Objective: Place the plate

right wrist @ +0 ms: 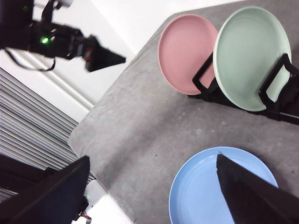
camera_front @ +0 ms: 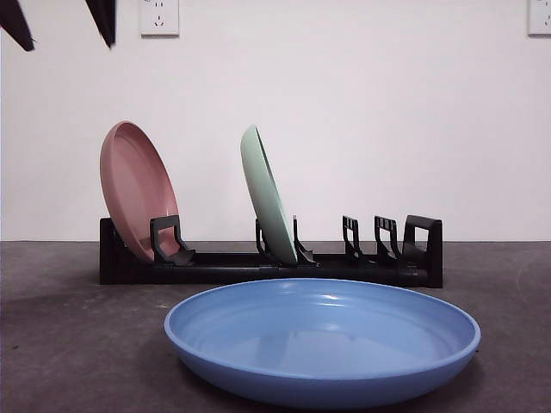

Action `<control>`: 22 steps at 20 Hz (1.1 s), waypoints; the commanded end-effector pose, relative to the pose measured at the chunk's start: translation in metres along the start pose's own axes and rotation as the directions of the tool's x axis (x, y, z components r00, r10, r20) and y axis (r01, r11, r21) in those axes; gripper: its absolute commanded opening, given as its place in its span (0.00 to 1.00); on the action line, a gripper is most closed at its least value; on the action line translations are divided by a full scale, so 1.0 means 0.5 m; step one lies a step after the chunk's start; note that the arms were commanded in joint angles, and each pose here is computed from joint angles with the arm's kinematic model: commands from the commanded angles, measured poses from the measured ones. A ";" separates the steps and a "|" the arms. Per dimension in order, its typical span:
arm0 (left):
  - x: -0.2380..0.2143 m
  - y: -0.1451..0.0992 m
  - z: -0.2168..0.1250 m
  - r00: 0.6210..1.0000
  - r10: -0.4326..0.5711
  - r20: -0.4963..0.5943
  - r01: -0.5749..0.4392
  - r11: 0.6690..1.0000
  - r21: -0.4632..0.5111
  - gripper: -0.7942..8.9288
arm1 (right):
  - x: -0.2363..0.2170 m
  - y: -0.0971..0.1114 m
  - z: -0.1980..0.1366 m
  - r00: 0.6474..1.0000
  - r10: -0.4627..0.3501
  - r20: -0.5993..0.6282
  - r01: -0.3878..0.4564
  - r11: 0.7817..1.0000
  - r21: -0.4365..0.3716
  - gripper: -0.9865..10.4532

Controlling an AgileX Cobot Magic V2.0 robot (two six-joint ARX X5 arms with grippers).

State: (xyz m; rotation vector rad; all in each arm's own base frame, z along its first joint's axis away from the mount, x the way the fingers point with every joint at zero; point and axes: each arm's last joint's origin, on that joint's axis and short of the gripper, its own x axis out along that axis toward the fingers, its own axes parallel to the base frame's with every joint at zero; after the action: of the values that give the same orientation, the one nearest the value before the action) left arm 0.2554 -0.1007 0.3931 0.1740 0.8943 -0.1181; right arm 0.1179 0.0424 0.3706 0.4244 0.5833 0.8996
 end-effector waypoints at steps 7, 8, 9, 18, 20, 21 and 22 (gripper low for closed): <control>0.118 -0.082 0.139 0.942 0.324 0.084 -0.334 0.929 0.159 0.59 | -0.001 0.005 0.007 1.000 0.007 0.006 -0.007 1.000 -0.019 0.47; 0.138 -0.090 0.151 0.941 0.327 0.085 -0.337 0.928 0.161 0.59 | -0.001 0.005 0.006 1.000 0.008 0.005 -0.008 1.000 -0.021 0.47; 0.152 -0.095 0.158 0.941 0.328 0.083 -0.338 0.927 0.162 0.59 | -0.001 0.005 0.007 1.000 0.008 0.005 -0.008 1.000 -0.020 0.47; 0.286 -0.126 0.158 0.904 0.427 0.018 -0.418 0.875 0.244 0.57 | 0.002 0.008 0.005 1.000 0.019 -0.005 -0.020 0.999 -0.041 0.47; 0.292 -0.127 0.157 0.897 0.441 0.015 -0.430 0.868 0.249 0.51 | 0.003 0.008 0.005 1.000 0.021 -0.007 -0.021 0.999 -0.046 0.47; 0.293 -0.127 0.157 0.896 0.444 0.015 -0.433 0.866 0.250 0.47 | 0.003 0.008 0.005 1.000 0.021 -0.007 -0.021 0.999 -0.047 0.47; 0.293 -0.127 0.157 0.896 0.443 0.016 -0.433 0.866 0.249 0.45 | 0.003 0.008 0.005 1.000 0.021 -0.007 -0.021 0.999 -0.048 0.47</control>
State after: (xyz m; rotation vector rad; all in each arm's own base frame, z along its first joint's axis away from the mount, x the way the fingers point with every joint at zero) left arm 0.3914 -0.1786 0.3179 0.6163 0.8815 0.1970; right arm 0.1170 0.0447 0.3704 0.4044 0.5816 0.9215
